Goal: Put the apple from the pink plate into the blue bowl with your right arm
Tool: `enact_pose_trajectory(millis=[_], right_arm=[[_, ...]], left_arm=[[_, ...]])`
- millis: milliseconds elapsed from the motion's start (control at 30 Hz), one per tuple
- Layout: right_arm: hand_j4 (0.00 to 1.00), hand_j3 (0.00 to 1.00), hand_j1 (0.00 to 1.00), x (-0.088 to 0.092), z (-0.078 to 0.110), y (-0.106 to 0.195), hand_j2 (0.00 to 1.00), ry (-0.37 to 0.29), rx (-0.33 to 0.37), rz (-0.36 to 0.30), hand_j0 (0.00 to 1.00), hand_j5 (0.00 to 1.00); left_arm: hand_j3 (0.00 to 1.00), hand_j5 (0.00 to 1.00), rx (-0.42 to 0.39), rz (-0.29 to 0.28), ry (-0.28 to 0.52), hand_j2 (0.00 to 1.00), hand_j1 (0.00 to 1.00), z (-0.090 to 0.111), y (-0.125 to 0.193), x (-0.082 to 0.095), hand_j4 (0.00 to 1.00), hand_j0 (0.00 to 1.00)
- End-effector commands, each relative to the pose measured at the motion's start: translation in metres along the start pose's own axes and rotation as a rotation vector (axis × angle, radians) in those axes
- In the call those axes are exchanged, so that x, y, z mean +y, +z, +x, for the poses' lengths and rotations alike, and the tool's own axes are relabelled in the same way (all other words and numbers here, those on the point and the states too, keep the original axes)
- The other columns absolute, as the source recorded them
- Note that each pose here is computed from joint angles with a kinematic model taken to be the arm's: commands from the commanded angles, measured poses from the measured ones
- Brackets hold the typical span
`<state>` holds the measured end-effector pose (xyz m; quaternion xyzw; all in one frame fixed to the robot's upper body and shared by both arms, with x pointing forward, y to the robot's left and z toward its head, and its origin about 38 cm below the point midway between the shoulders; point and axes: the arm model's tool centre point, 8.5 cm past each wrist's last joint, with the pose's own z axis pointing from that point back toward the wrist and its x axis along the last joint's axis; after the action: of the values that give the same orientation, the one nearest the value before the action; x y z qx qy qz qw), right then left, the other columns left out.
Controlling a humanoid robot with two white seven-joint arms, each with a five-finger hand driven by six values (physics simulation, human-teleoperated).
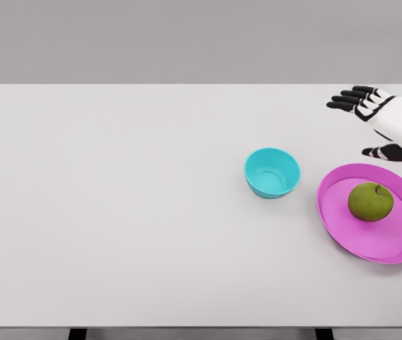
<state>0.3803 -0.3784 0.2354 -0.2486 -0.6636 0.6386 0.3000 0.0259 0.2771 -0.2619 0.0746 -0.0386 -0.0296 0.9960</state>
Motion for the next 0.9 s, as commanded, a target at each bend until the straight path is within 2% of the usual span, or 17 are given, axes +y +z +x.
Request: enact_pose_trajectory(millis=[0,67,133,167,200,233,267,300,333,400,533,667,733,800,867], right_arm=[[1.00,1.00,1.00,-0.004,0.004,-0.001,1.00,0.005,-0.015,-0.002,1.00,1.00],[1.00,1.00,1.00,-0.007,0.001,0.002,1.00,0.008,-0.003,-0.010,1.00,1.00],[1.00,1.00,1.00,-0.016,-0.006,0.014,1.00,0.039,0.020,0.013,1.00,1.00],[1.00,1.00,1.00,-0.015,-0.008,0.022,1.00,0.055,0.029,0.080,1.00,1.00],[1.00,1.00,1.00,-0.026,-0.013,0.033,1.00,0.101,0.046,0.176,1.00,1.00],[1.00,1.00,1.00,-0.031,-0.018,0.037,1.00,0.118,0.066,0.245,1.00,1.00],[1.00,1.00,1.00,-0.029,-0.019,0.041,1.00,0.094,0.076,0.354,1.00,1.00],[1.00,1.00,1.00,-0.031,-0.020,0.045,1.00,0.064,0.078,0.423,1.00,1.00],[1.00,1.00,1.00,-0.032,-0.020,0.049,1.00,0.071,0.082,0.512,1.00,1.00],[1.00,1.00,1.00,-0.033,-0.003,0.041,1.00,0.093,0.028,0.517,1.00,1.00],[1.00,1.00,1.00,-0.016,0.008,0.042,1.00,0.070,-0.005,0.551,1.00,1.00],[1.00,1.00,1.00,-0.002,0.006,0.048,1.00,0.047,0.004,0.579,1.00,1.00],[1.00,1.00,1.00,0.011,0.000,0.052,1.00,0.017,0.024,0.601,1.00,1.00],[1.00,1.00,1.00,0.020,0.003,0.051,1.00,0.001,0.014,0.615,1.00,1.00],[1.00,1.00,1.00,0.029,-0.002,0.052,1.00,-0.028,0.031,0.611,1.00,1.00]], left_arm=[[1.00,1.00,0.000,0.000,0.000,1.00,1.00,0.000,0.000,0.000,1.00,1.00],[1.00,1.00,0.000,0.000,0.000,1.00,1.00,0.000,0.000,0.000,1.00,1.00],[1.00,1.00,0.000,0.000,0.000,1.00,1.00,0.000,0.000,0.000,1.00,1.00],[1.00,1.00,0.000,0.000,0.000,1.00,1.00,0.000,0.000,0.000,1.00,1.00],[1.00,1.00,0.000,0.000,0.000,1.00,1.00,0.000,0.000,0.000,1.00,1.00],[1.00,1.00,0.000,0.000,0.000,1.00,1.00,0.000,0.000,0.000,1.00,1.00],[1.00,1.00,0.000,0.000,0.001,1.00,1.00,0.000,0.000,0.000,1.00,1.00],[1.00,1.00,0.000,0.000,0.000,1.00,1.00,0.000,0.000,0.000,1.00,1.00],[1.00,1.00,0.000,0.000,0.000,1.00,1.00,0.000,0.000,0.000,1.00,1.00],[1.00,1.00,0.000,0.000,0.000,1.00,1.00,0.000,0.000,0.000,1.00,1.00],[1.00,1.00,0.000,0.000,0.000,1.00,1.00,0.000,0.000,0.000,1.00,1.00],[1.00,1.00,0.000,0.000,0.000,1.00,1.00,0.000,0.000,0.000,1.00,1.00],[1.00,1.00,0.000,0.000,0.000,1.00,1.00,0.000,0.000,0.000,1.00,1.00],[1.00,1.00,0.000,0.000,0.000,1.00,1.00,0.000,0.000,0.000,1.00,1.00],[1.00,1.00,0.000,0.000,0.000,1.00,1.00,0.000,0.000,0.000,1.00,1.00]])
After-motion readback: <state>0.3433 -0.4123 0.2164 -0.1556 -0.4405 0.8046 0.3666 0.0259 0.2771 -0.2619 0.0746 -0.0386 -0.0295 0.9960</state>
